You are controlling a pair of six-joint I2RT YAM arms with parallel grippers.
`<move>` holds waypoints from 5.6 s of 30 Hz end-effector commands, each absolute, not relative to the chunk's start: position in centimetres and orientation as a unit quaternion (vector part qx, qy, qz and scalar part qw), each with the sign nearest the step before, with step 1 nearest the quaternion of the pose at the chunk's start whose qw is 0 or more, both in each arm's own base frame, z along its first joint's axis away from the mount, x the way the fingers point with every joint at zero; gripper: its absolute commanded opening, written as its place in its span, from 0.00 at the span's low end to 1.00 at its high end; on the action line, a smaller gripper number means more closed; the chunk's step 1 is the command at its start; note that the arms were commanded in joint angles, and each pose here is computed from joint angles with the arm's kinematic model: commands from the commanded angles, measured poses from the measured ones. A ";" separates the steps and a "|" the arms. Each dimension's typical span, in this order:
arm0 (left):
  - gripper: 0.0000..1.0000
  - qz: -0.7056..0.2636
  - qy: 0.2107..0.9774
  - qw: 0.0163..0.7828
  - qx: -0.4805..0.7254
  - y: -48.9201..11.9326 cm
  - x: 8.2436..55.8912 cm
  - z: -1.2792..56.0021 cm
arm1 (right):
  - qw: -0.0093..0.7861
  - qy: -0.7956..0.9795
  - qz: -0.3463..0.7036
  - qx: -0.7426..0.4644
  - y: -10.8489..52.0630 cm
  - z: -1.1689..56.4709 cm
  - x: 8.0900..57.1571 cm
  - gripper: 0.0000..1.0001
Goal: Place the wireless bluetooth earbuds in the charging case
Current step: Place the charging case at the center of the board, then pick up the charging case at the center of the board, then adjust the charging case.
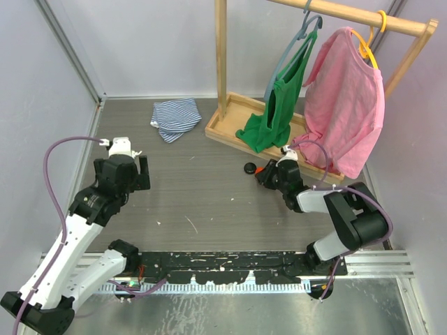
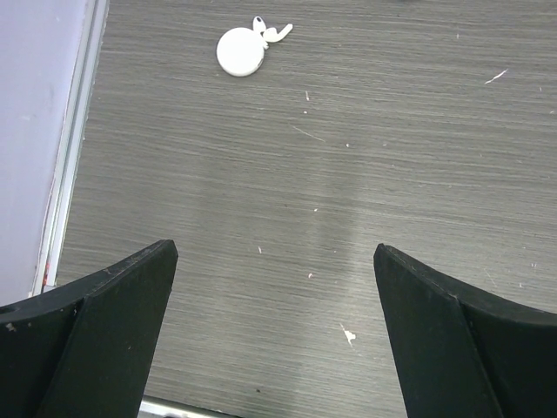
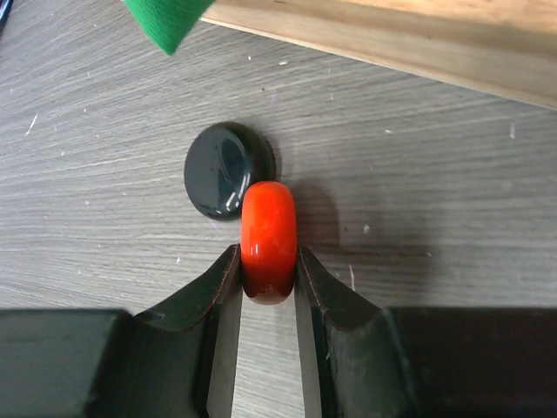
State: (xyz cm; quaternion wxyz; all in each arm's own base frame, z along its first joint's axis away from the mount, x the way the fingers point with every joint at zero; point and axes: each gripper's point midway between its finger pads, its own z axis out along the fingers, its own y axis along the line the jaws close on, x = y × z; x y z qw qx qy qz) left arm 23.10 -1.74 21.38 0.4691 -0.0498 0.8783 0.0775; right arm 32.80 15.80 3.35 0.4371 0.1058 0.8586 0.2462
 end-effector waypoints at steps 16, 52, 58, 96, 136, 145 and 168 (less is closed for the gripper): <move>0.98 0.069 0.858 0.503 -0.075 -1.2 23.5 23.0 | 0.396 0.892 0.169 0.140 12.8 3.0 33.1 0.62; 0.98 0.047 0.879 0.372 -0.294 3.9 35.0 17.7 | 0.657 0.689 0.306 0.000 14.9 15.1 26.9 0.88; 1.00 0.048 0.853 0.336 -0.397 6.5 38.1 15.1 | 0.666 0.685 0.294 -0.005 15.1 15.3 26.7 0.89; 0.63 0.073 0.844 0.178 -0.501 9.1 42.5 3.1 | 0.678 0.687 0.261 -0.017 15.2 14.8 26.7 0.90; 0.44 -0.058 0.872 0.302 -0.381 -7.6 32.0 8.8 | 0.580 0.681 0.432 -0.115 23.9 14.3 25.0 0.85; 0.45 -0.071 0.869 0.377 -0.312 -13.5 30.8 12.4 | 0.601 0.642 0.464 -0.108 26.3 16.3 24.4 0.85; 0.49 -0.195 0.842 0.436 -0.251 -24.6 27.2 18.1 | 0.644 0.556 0.508 -0.136 31.8 20.2 23.4 0.77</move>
